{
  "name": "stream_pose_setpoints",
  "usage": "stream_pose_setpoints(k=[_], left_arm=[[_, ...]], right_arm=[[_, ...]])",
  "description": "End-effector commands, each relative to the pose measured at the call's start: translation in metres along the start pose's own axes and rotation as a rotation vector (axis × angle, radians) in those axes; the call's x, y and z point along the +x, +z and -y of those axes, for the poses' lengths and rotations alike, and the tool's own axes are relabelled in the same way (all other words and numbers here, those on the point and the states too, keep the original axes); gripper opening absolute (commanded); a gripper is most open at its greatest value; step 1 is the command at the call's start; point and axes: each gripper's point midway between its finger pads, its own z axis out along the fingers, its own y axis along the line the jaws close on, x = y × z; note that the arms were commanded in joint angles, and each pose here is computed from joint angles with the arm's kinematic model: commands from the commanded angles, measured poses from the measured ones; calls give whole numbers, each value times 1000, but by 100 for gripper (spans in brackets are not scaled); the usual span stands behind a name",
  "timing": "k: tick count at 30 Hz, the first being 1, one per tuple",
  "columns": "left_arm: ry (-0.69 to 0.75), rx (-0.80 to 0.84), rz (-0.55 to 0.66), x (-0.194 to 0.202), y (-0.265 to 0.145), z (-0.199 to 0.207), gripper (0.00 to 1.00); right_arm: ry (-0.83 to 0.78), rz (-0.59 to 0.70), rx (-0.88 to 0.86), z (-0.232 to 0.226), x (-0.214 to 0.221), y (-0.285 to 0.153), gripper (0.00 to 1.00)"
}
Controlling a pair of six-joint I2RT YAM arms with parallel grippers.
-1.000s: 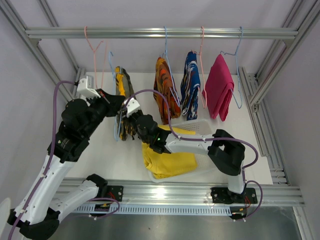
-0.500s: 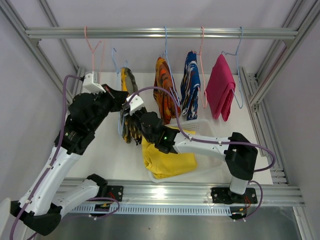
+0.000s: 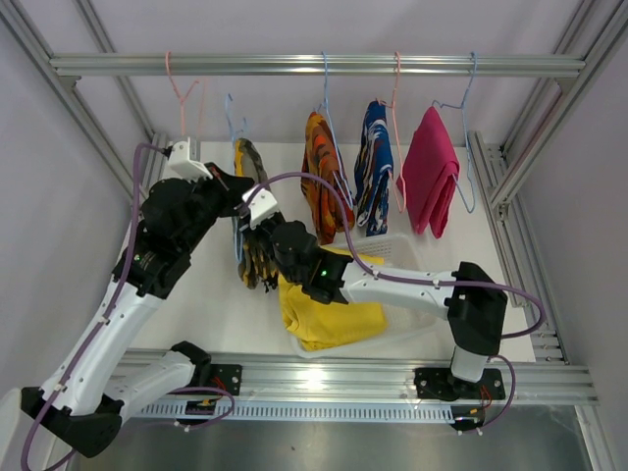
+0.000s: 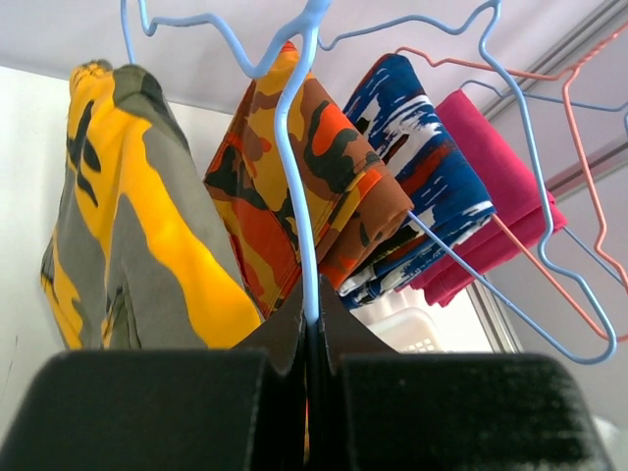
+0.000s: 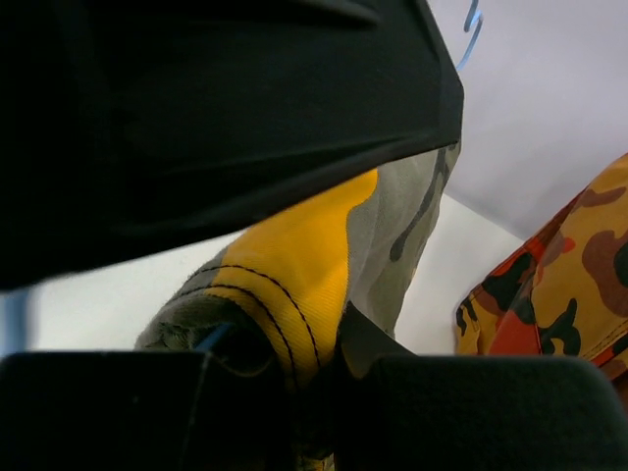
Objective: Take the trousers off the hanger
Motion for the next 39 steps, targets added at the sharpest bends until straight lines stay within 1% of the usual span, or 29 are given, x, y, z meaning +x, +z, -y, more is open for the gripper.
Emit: stream_pose_setpoints(k=[1, 6, 8, 11, 19, 24, 27, 28, 33, 39], left_arm=[[21, -3, 110, -29, -1, 2, 0], [5, -22, 147, -39, -9, -3, 0], [17, -26, 180, -47, -17, -3, 0], [29, -36, 207, -53, -21, -5, 0], [44, -59, 184, -46, -11, -10, 0], [48, -49, 168, -43, -8, -9, 0], [52, -51, 164, -42, -7, -9, 0], [51, -47, 162, -41, -6, -9, 0], [49, -41, 150, -39, -4, -7, 1], [75, -88, 133, -33, 6, -17, 0]], right_arm=[[148, 254, 31, 26, -120, -23, 0], [166, 264, 43, 38, -128, -39, 0], [165, 256, 49, 41, -124, -43, 0], [175, 268, 59, 49, -129, -51, 0], [191, 318, 101, 73, -159, -70, 0], [196, 370, 131, 93, -190, -85, 0], [186, 371, 139, 98, -200, -87, 0], [192, 387, 140, 101, -210, -89, 0], [202, 389, 122, 99, -221, -88, 0], [222, 398, 101, 95, -232, -84, 0]])
